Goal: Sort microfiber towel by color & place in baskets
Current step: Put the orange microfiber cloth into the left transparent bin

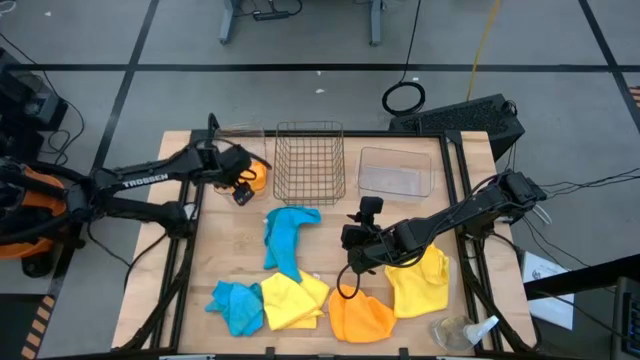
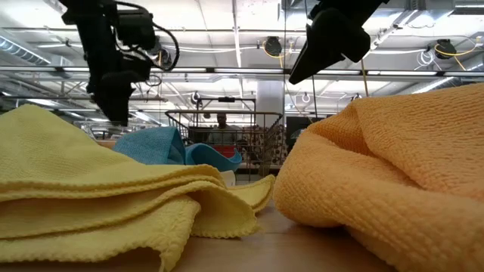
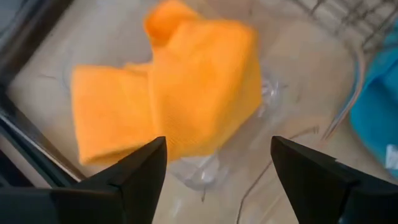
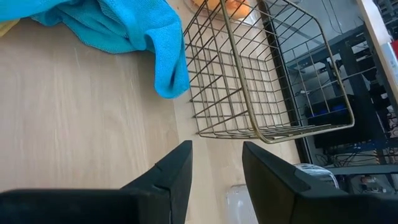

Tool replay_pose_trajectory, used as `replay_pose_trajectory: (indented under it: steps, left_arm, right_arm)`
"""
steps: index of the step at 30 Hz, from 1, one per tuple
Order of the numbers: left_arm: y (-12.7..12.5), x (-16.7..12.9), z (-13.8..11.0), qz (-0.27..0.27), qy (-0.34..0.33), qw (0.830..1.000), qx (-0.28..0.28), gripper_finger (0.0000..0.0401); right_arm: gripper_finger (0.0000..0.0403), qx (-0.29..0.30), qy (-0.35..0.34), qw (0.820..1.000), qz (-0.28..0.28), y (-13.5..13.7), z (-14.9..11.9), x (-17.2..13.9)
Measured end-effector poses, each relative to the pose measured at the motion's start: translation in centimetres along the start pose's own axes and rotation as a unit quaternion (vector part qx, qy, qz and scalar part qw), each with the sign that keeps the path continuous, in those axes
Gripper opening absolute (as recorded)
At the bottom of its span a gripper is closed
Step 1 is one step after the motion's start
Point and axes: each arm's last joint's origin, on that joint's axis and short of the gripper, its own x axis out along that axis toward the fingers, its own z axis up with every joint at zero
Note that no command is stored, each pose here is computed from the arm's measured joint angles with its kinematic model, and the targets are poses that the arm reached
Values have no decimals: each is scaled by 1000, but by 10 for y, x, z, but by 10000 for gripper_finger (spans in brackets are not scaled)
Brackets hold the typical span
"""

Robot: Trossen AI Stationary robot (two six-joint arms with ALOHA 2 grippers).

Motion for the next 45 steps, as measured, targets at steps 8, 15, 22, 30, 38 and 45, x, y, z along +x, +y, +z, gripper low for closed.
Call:
replay_pose_trajectory:
  steps: [8,15,22,30,38,45]
  left_arm:
    - [-33,-8,10,-18,-130,991,24,252]
    - [-64,-31,11,-63,-244,965,70,248]
    - [-86,-47,-2,-76,-293,948,98,248]
    - [-107,-62,-7,-129,-350,920,120,248]
    - [-115,-69,-8,-150,-374,906,129,248]
    - [-124,-58,-7,-143,-359,912,140,248]
  right_arm:
    - [134,24,29,994,104,14,-12,2]
    - [134,47,64,964,253,40,-24,-12]
    - [138,126,54,917,374,58,-16,-35]
    - [237,169,100,898,392,66,-22,-44]
    - [329,146,101,911,372,78,-26,-31]
    - [310,99,115,912,382,109,-34,2]
